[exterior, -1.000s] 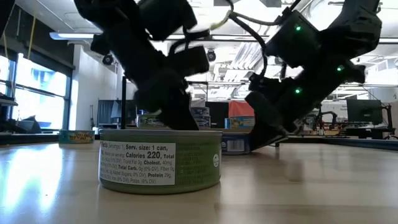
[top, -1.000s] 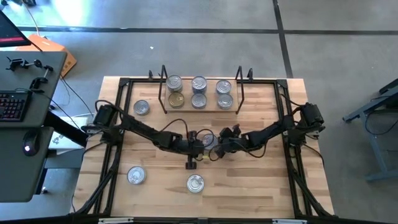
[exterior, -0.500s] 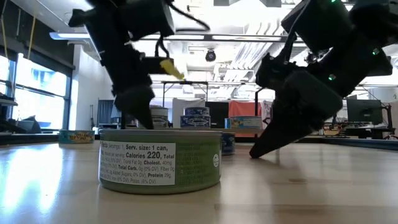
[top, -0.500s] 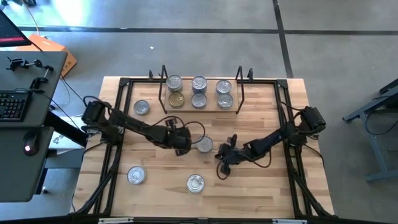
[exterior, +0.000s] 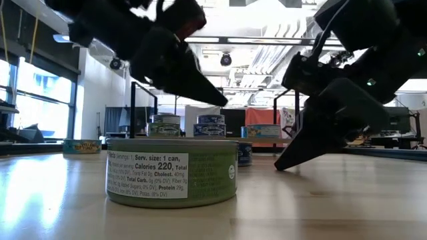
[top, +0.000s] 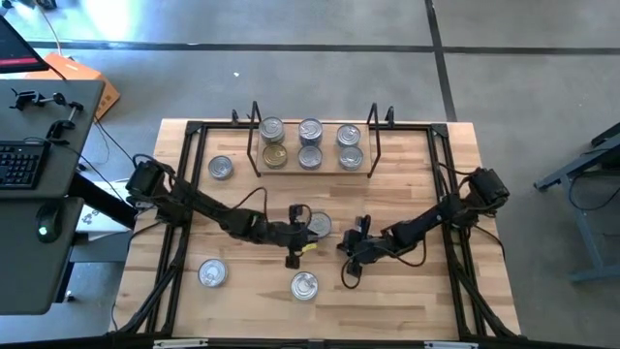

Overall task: Stack canned seafood by type on shelf
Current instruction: Stack the blue tuna can on top of the blue tuna can on the shelf

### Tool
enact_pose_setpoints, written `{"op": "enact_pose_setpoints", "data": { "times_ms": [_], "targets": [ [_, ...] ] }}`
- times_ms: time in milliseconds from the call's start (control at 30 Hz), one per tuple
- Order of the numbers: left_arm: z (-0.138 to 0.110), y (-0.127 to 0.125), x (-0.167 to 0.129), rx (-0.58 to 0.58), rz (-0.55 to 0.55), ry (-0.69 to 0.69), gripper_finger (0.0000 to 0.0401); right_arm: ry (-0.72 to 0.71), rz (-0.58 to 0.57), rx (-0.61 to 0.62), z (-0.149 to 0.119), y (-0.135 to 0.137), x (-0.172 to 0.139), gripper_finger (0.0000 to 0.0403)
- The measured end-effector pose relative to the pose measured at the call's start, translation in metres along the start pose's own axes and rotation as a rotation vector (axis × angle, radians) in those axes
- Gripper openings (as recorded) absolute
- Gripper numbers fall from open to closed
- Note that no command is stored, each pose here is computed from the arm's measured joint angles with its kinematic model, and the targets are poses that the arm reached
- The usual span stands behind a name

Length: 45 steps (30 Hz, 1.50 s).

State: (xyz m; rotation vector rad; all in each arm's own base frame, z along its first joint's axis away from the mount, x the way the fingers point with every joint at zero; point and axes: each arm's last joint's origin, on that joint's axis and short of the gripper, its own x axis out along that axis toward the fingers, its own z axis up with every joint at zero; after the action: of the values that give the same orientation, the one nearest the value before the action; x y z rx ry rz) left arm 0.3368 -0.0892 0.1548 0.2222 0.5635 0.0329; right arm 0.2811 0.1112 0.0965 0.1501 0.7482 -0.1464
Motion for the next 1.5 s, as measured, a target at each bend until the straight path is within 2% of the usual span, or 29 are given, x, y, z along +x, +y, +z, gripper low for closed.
{"op": "enact_pose_setpoints", "data": {
  "times_ms": [233, 333, 433, 567, 700, 867, 1000, 1200, 1300, 1500],
  "targets": [
    [-0.027, 0.005, 0.027, 0.104, -0.048, 0.075, 0.0121, -0.020, 0.052, -0.017, 0.004, 0.009, -0.012, 0.0011],
    [-0.034, 0.007, 0.034, 0.125, 0.021, 0.102, 0.0121, -0.057, 0.062, -0.043, 0.009, 0.011, -0.018, 0.0011],
    [-0.036, 0.008, 0.036, 0.163, 0.051, 0.110, 0.0094, -0.085, 0.078, -0.065, 0.014, 0.013, -0.022, 0.0011],
    [-0.036, 0.008, 0.036, 0.179, 0.046, 0.111, 0.0023, -0.101, 0.103, -0.195, 0.012, 0.021, -0.029, 0.0011],
    [-0.035, 0.003, 0.034, 0.182, 0.038, 0.109, 0.0009, -0.131, 0.060, -0.297, 0.012, 0.023, -0.030, 0.0018],
    [-0.024, -0.006, 0.015, 0.247, 0.076, 0.114, 0.0003, -0.204, 0.042, -0.406, 0.019, 0.023, -0.030, 0.0068],
    [-0.010, -0.008, -0.002, 0.210, 0.112, 0.086, 0.0001, -0.266, -0.023, -0.535, 0.030, 0.017, -0.028, 0.0134],
    [-0.007, -0.010, -0.014, 0.174, 0.102, 0.052, 0.0001, -0.251, -0.153, -0.782, 0.035, 0.001, -0.018, 0.0225],
    [-0.008, -0.010, -0.013, 0.172, 0.096, 0.050, 0.0001, -0.248, -0.248, -0.879, 0.037, -0.005, -0.011, 0.0245],
    [-0.002, -0.009, -0.013, 0.164, 0.074, -0.008, 0.0000, -0.270, -0.320, -1.028, 0.036, -0.011, 0.007, 0.0249]
  ]
}}
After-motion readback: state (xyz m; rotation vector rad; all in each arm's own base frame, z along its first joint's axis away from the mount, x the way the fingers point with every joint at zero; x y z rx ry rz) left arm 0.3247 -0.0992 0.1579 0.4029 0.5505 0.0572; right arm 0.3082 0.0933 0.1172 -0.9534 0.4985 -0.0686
